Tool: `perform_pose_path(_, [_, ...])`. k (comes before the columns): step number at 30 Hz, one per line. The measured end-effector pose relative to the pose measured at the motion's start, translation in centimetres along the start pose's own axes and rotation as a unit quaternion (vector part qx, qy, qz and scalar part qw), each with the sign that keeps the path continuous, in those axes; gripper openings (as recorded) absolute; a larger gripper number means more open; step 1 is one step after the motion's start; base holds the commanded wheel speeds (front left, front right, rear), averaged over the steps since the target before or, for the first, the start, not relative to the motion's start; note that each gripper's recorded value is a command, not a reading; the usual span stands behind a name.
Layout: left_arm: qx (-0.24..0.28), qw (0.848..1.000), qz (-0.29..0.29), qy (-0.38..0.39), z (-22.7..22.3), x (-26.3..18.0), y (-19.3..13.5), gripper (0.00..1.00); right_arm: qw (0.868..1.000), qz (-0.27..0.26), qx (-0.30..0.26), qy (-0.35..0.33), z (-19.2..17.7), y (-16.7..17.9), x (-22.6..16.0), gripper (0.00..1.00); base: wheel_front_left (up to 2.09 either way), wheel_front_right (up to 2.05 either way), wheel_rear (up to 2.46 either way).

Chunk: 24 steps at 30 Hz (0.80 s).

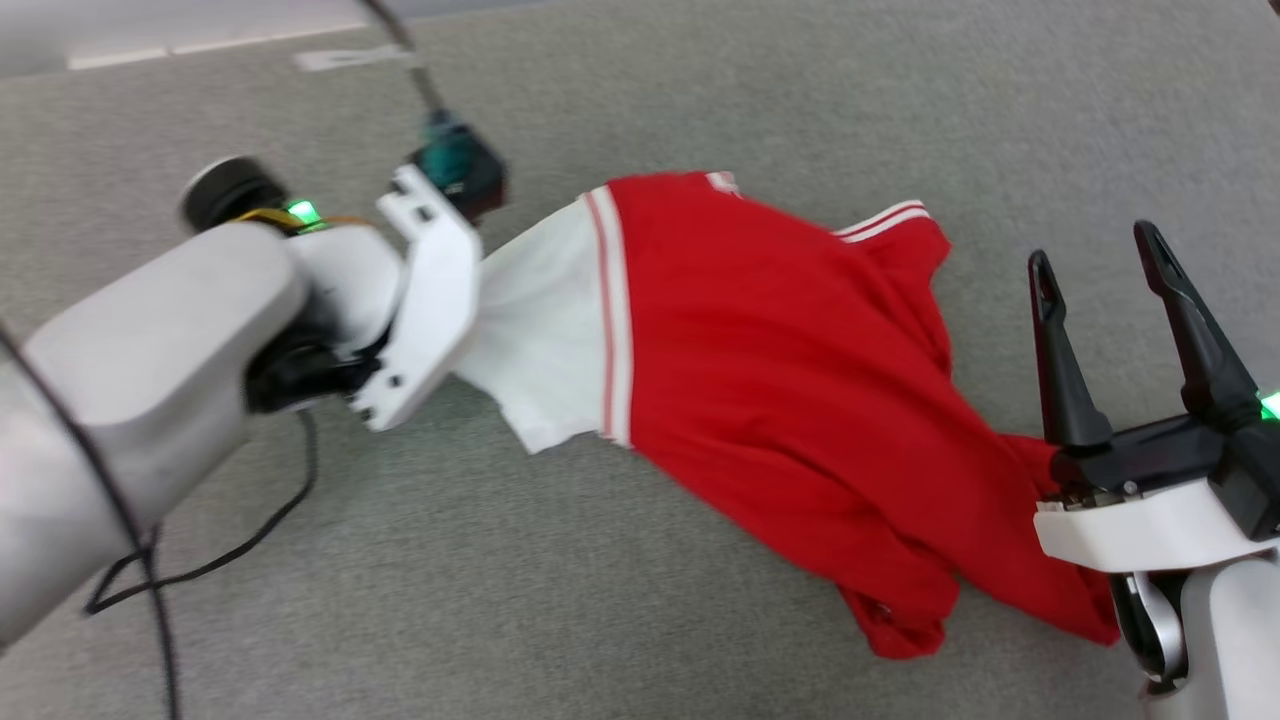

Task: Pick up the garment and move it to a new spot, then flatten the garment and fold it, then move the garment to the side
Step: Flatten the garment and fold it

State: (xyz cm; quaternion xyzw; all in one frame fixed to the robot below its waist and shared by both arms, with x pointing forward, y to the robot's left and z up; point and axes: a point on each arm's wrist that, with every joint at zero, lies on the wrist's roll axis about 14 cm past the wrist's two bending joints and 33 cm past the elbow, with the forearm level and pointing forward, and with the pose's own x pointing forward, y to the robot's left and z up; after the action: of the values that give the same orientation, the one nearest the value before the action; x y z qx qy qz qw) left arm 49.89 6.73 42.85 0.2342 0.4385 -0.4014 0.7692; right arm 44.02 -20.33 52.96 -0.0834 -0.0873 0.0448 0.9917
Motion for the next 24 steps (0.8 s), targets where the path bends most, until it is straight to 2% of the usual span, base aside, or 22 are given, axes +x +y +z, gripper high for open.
perform_pose_path(5, [-0.069, 0.994, 0.063, 0.053, -7.3, -3.8, 4.0, 0.0, 1.0, 0.013, 0.011, -0.01, 0.6, 1.1, 0.2, 1.0, 0.0, 0.0, 0.0])
perform_pose_path(6, [-0.069, 0.994, 0.063, 0.053, -7.3, -3.8, 4.0, 0.0, 1.0, 0.013, 0.011, -0.01, 0.6, 1.1, 0.2, 1.0, 0.0, 0.0, 0.0])
perform_pose_path(7, [-0.102, 0.989, 0.081, 0.073, -10.3, -5.1, 5.0, 0.0, 1.0, 0.02, 0.015, -0.013, 0.8, 1.7, 0.2, 1.0, 0.0, 0.0, 0.0])
perform_pose_path(11, [-0.154, 0.977, 0.108, 0.101, -14.8, -6.6, 6.0, 0.0, 0.999, 0.028, 0.016, -0.018, 1.2, 2.2, 0.3, 1.0, 0.0, 0.0, 0.0])
perform_pose_path(15, [-0.191, 0.969, 0.115, 0.103, -17.0, -6.6, 5.9, 0.0, 0.999, 0.029, 0.014, -0.015, 1.0, 2.2, 0.2, 1.0, 0.0, 0.0, 0.0])
perform_pose_path(16, [-0.193, 0.969, 0.118, 0.098, -17.0, -6.5, 5.9, 0.08, 0.999, 0.029, 0.014, -0.014, 1.0, 2.2, 0.2, 1.0, 0.0, 0.0, 0.0])
perform_pose_path(17, [-0.191, 0.97, 0.123, 0.09, -16.8, -6.5, 6.1, 0.94, 0.999, 0.029, 0.015, -0.013, 0.9, 2.2, 0.1, 1.0, 0.0, 0.0, 0.0])
perform_pose_path(18, [-0.187, 0.97, 0.13, 0.084, -16.6, -6.6, 6.3, 1.0, 0.999, 0.03, 0.015, -0.012, 0.9, 2.2, 0.1, 1.0, 0.0, 0.0, 0.0])
perform_pose_path(21, [-0.171, 0.972, 0.146, 0.066, -15.7, -7.0, 6.8, 1.0, 0.999, 0.03, 0.015, -0.011, 0.9, 2.3, -0.1, 1.0, 0.0, 0.0, 0.0])
perform_pose_path(24, [-0.143, 0.975, 0.166, 0.025, -12.5, -8.2, 8.0, 1.0, 0.999, 0.027, 0.015, -0.016, 1.4, 2.1, -0.3, 1.0, 0.0, 0.0, 0.0])
